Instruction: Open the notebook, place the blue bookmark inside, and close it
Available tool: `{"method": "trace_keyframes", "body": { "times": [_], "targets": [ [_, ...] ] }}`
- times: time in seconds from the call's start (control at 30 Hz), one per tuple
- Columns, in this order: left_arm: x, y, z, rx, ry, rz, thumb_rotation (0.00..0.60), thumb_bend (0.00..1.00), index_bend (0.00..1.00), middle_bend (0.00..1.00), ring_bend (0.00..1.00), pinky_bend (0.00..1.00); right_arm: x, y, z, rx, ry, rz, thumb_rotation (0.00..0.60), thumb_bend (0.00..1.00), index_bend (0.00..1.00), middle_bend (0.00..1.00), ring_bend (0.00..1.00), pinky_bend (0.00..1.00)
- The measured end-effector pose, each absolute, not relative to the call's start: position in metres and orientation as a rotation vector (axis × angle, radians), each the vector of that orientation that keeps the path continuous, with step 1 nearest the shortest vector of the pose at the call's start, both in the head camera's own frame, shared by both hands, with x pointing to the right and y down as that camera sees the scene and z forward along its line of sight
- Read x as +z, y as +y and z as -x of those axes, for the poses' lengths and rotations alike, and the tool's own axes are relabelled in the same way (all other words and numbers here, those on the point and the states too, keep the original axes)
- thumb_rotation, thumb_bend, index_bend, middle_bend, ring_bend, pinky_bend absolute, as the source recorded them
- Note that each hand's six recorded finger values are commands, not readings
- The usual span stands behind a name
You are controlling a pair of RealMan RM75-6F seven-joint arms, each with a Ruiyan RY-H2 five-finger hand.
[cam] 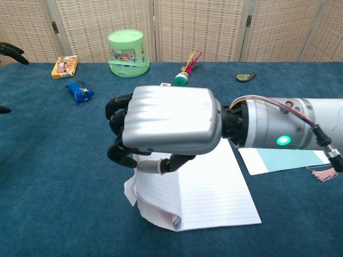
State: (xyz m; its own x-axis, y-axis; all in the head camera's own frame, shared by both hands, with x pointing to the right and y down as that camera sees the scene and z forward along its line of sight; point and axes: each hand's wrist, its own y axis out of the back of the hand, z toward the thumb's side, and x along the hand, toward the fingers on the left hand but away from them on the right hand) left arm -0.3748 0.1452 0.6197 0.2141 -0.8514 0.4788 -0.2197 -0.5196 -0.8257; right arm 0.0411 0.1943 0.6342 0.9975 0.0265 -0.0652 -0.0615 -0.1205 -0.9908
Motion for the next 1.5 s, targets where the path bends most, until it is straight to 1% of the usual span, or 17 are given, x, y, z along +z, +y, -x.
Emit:
{"method": "trace_keyframes", "body": {
  "times": [0.43, 0.8, 0.97, 1.17, 1.23, 1.27, 1.3, 1.33, 1.37, 1.5],
  "targets": [
    [0.621, 0.147, 0.381, -1.339, 0.995, 1.873, 0.600, 0.13, 0.22, 0.09, 0.06, 0.15, 0.658, 0.196, -0.005, 0.075, 0.053, 1.733, 0.600, 0.40, 0.89, 0.56, 0.41, 0.28],
    [0.622, 0.148, 0.384, -1.349, 1.001, 1.870, 0.600, 0.13, 0.22, 0.09, 0.06, 0.15, 0.675, 0.186, 0.014, 0.123, 0.061, 1.725, 0.600, 0.39, 0.89, 0.56, 0.41, 0.28],
    [0.622, 0.148, 0.385, -1.351, 1.003, 1.868, 0.600, 0.13, 0.22, 0.09, 0.06, 0.15, 0.681, 0.185, 0.022, 0.137, 0.068, 1.717, 0.600, 0.32, 0.88, 0.53, 0.39, 0.28],
    [0.622, 0.149, 0.388, -1.358, 1.005, 1.867, 0.600, 0.13, 0.22, 0.09, 0.06, 0.15, 0.691, 0.182, 0.026, 0.170, 0.091, 1.696, 0.600, 0.29, 0.85, 0.51, 0.37, 0.28],
    [0.622, 0.149, 0.389, -1.358, 1.006, 1.866, 0.600, 0.13, 0.22, 0.09, 0.06, 0.15, 0.693, 0.180, 0.026, 0.185, 0.092, 1.695, 0.600, 0.22, 0.78, 0.47, 0.35, 0.28],
    [0.622, 0.149, 0.389, -1.358, 1.006, 1.866, 0.600, 0.13, 0.22, 0.09, 0.06, 0.15, 0.694, 0.180, 0.026, 0.190, 0.088, 1.695, 0.600, 0.17, 0.72, 0.45, 0.33, 0.28],
    [0.623, 0.149, 0.389, -1.359, 1.006, 1.866, 0.600, 0.13, 0.22, 0.09, 0.06, 0.15, 0.694, 0.179, 0.027, 0.194, 0.079, 1.696, 0.600, 0.15, 0.68, 0.43, 0.32, 0.28],
    [0.623, 0.149, 0.389, -1.360, 1.005, 1.866, 0.600, 0.13, 0.22, 0.09, 0.06, 0.15, 0.693, 0.177, 0.027, 0.199, 0.070, 1.698, 0.600, 0.11, 0.61, 0.40, 0.30, 0.28],
    [0.623, 0.149, 0.389, -1.360, 1.005, 1.865, 0.600, 0.13, 0.22, 0.09, 0.06, 0.15, 0.693, 0.176, 0.028, 0.204, 0.061, 1.700, 0.600, 0.08, 0.52, 0.37, 0.27, 0.27],
    [0.622, 0.148, 0.389, -1.359, 1.006, 1.863, 0.600, 0.13, 0.22, 0.09, 0.06, 0.15, 0.690, 0.167, 0.031, 0.232, 0.003, 1.700, 0.600, 0.02, 0.24, 0.25, 0.19, 0.24]
  ]
}}
